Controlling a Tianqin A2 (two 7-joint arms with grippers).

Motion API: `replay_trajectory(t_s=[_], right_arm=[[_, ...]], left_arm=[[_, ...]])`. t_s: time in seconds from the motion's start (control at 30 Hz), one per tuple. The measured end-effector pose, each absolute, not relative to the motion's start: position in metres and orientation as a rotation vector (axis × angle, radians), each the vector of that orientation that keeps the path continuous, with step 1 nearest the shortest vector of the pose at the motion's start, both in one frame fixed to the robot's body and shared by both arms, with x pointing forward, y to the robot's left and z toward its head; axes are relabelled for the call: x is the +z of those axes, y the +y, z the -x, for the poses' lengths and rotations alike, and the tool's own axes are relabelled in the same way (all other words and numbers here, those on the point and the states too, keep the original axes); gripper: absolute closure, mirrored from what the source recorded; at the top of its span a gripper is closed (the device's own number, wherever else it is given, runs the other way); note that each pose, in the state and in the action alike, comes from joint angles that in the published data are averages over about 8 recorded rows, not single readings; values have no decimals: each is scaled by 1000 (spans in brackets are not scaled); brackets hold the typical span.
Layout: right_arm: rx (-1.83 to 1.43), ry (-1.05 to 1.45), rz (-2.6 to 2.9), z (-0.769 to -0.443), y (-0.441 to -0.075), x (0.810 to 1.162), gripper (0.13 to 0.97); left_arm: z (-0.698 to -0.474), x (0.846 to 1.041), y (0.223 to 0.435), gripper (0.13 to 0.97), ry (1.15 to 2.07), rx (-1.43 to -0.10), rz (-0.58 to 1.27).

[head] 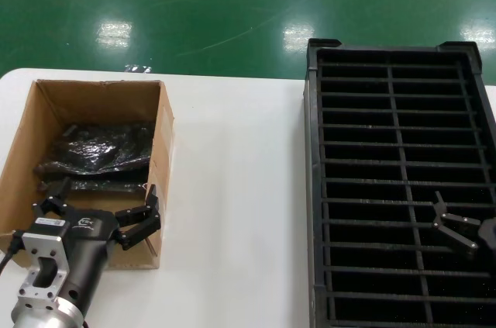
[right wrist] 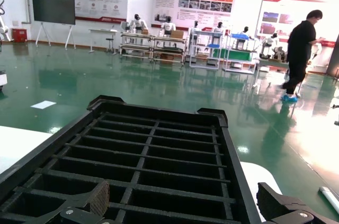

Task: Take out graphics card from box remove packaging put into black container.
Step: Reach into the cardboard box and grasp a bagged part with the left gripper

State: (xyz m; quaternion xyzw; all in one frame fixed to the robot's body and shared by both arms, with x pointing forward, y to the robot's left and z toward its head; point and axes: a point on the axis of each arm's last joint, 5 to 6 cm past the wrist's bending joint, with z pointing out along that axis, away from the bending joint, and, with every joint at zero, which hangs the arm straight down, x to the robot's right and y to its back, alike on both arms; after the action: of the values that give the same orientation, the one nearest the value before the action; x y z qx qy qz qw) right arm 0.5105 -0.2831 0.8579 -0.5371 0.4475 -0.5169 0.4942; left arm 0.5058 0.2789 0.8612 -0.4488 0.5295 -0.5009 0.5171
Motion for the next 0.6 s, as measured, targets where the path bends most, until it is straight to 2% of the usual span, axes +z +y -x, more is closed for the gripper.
replay_trajectory(t_s=[0.4, 0.6], right_arm=[[-1253, 1085, 1302, -510, -283, 858, 130], [-1253, 1085, 1302, -510, -283, 858, 130]], left_arm=[[-507, 864, 282, 132, 1279, -1184, 1052], [-517, 886, 305, 132, 1348, -1076, 870]])
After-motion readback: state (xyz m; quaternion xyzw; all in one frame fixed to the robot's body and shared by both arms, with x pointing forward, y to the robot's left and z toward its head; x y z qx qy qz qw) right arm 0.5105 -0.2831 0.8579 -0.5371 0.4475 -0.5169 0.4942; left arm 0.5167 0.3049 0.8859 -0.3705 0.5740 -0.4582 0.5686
